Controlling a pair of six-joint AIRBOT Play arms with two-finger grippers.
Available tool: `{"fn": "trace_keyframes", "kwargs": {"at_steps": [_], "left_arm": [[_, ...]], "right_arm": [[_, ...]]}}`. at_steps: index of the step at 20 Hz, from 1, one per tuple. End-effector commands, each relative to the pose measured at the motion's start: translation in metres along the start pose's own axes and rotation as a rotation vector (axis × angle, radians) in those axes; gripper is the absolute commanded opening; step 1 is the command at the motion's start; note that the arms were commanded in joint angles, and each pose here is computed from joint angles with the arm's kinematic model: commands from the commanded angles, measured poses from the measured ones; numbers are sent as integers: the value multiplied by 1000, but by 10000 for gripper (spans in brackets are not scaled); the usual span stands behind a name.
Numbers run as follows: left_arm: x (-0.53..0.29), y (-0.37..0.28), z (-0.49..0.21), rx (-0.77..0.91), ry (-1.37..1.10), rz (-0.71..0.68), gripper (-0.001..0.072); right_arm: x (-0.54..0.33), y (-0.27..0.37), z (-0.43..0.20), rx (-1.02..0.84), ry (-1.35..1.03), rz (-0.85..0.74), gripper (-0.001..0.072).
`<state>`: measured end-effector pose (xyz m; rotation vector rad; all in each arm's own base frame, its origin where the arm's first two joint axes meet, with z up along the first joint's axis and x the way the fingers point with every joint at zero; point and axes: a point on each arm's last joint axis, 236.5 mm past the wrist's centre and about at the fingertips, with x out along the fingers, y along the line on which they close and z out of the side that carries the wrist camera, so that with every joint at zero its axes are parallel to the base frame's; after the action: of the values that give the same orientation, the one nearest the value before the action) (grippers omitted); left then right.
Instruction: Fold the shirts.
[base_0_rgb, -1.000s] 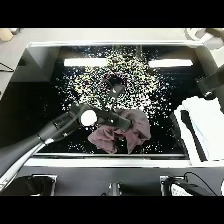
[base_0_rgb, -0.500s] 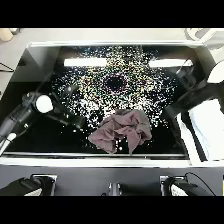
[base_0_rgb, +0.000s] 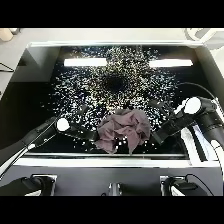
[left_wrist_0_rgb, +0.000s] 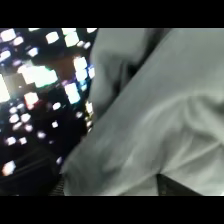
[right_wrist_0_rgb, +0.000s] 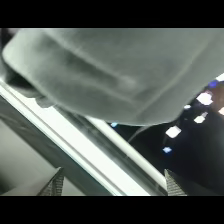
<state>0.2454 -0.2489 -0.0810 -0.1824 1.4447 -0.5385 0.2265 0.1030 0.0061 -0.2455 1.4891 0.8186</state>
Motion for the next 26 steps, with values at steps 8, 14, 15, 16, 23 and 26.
{"fn": "trace_keyframes", "kwargs": {"at_steps": [8, 14, 15, 16, 23, 26], "left_arm": [[9, -12, 16, -58, -72, -52, 27], [-3, -20, 13, -28, -73, -67, 27], [-6, -21, 15, -10, -85, -69, 26], [-8, -22, 17, -4, -96, -71, 27], [-28, -38, 42, 85, -181, -92, 26], [-72, -53, 83, 187, -315, -69, 25]], "right_arm": [[64, 6, 21, 17, -199, 72, 709], [11, -17, 8, -93, -89, -99, 716], [5, -27, 7, -67, -84, -148, 713], [6, -34, 9, -46, -90, -171, 712], [66, -56, 40, 67, -134, -80, 58], [25, -55, 51, -1, -139, -131, 25]]}}
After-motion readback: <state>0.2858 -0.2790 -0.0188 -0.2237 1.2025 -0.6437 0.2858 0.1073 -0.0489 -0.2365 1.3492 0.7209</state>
